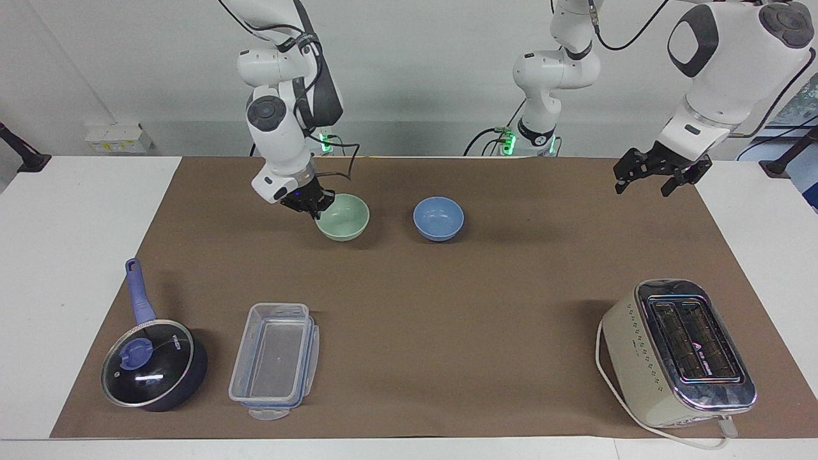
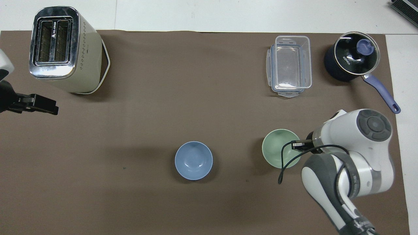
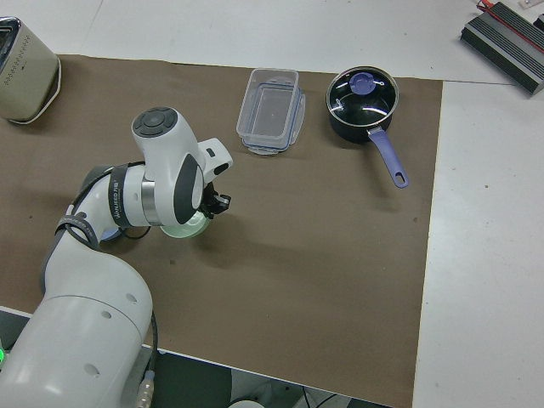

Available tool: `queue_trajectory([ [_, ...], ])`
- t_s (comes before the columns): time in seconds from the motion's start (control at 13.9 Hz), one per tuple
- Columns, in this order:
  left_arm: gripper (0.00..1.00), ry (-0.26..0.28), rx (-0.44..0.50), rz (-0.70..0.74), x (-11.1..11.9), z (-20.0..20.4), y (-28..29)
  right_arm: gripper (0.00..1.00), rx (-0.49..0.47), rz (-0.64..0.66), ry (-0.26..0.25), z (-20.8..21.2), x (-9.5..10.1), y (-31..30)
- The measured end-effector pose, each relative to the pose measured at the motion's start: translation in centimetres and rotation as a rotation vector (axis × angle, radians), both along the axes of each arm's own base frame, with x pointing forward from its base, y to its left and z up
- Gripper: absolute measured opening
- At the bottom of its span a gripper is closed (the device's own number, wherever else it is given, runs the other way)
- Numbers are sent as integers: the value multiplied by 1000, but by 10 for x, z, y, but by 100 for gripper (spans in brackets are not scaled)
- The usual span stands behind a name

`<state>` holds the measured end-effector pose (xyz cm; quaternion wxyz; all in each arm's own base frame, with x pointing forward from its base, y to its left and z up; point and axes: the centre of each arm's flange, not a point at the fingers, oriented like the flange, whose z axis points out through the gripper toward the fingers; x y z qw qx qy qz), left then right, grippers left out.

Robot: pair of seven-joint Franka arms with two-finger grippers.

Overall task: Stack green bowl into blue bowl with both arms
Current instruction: 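Carry the green bowl over the blue bowl and lower it inside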

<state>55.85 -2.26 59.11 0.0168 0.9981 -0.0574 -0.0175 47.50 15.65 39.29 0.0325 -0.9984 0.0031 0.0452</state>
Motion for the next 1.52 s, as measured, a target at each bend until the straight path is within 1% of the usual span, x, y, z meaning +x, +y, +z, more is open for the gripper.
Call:
queue_trajectory([
  [0.14, 100, 0, 0, 0, 0, 0, 0, 5, 9, -20, -19, 14, -9, 48],
  [0.22, 100, 0, 0, 0, 0, 0, 0, 5, 34, -30, -20, 20, -15, 71],
  [0.36, 100, 0, 0, 0, 0, 0, 0, 5, 91, -44, -6, 28, -22, 98],
  [0.51, 100, 0, 0, 0, 0, 0, 0, 5, 110, -38, 8, 24, -28, 116],
  [0.65, 100, 0, 0, 0, 0, 0, 0, 5, 118, -54, -2, 15, -34, 138],
  [0.79, 100, 0, 0, 0, 0, 0, 0, 5, 115, -71, 4, 3, -42, 159],
  [0.87, 100, 0, 0, 0, 0, 0, 0, 5, 118, -79, -1, -3, -44, 167],
  [1.01, 100, 0, 0, 0, 0, 0, 0, 5, 121, -92, -5, -13, -44, 176],
  [1.15, 100, 0, 0, 0, 0, 0, 0, 5, 117, -91, 2, -21, -44, 178],
  [1.3, 100, 0, 0, 0, 0, 0, 0, 5, 124, -95, -11, -22, -41, 178],
  [1.52, 100, 0, 0, 0, 0, 0, 0, 5, 127, -98, -16, -27, -39, 180],
])
